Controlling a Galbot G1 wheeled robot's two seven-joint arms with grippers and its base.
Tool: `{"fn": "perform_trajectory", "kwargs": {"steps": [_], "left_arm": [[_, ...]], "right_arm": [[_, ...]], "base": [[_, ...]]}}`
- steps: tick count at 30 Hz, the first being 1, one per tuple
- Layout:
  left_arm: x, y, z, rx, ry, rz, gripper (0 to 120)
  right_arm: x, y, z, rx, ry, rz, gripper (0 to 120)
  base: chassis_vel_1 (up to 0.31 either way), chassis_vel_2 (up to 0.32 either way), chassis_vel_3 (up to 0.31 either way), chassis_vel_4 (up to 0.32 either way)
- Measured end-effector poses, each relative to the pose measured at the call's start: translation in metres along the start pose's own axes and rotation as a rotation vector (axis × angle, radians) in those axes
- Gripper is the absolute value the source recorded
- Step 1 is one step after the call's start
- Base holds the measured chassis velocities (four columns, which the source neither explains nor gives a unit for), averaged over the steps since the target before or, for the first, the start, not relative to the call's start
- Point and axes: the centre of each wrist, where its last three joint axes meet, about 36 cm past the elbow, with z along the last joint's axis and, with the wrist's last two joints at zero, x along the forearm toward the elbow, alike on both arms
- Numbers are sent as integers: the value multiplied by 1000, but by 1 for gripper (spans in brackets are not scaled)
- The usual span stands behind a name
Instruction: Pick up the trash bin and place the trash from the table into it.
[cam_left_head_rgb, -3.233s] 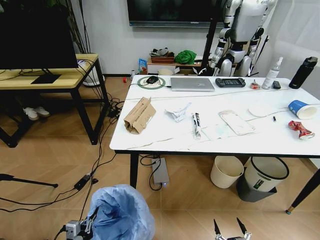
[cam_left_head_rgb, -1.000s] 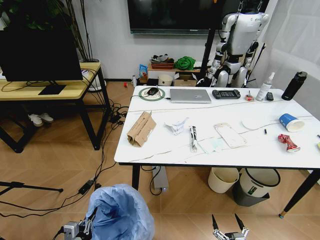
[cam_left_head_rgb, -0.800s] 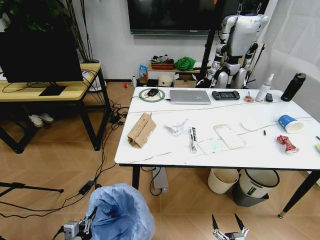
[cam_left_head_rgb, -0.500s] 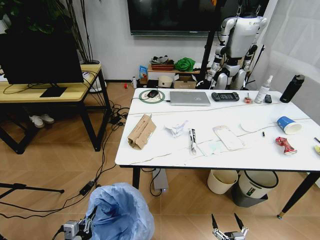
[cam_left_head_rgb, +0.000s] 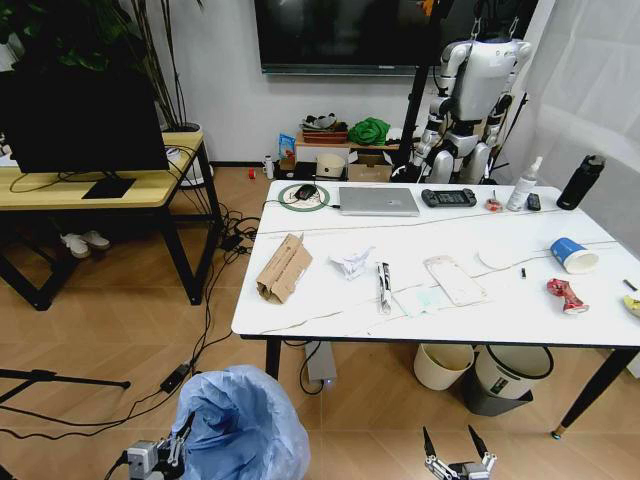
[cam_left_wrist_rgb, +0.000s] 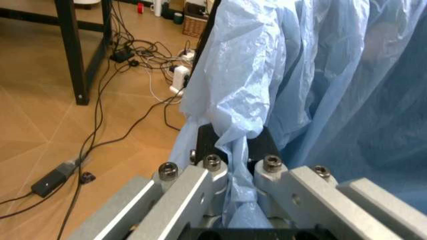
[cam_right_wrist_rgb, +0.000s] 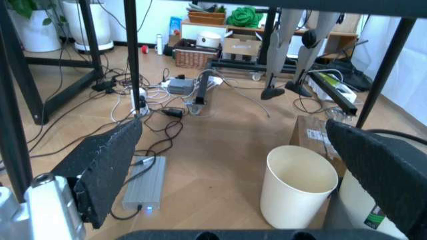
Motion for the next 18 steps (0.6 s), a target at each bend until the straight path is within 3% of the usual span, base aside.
{"fn": "perform_trajectory", "kwargs": {"steps": [18], "left_arm": [[2,1,1,2,18,39,0]], "right_arm": [[-2,0,1,-7,1,5,100]], "base": [[0,0,0,0]]}}
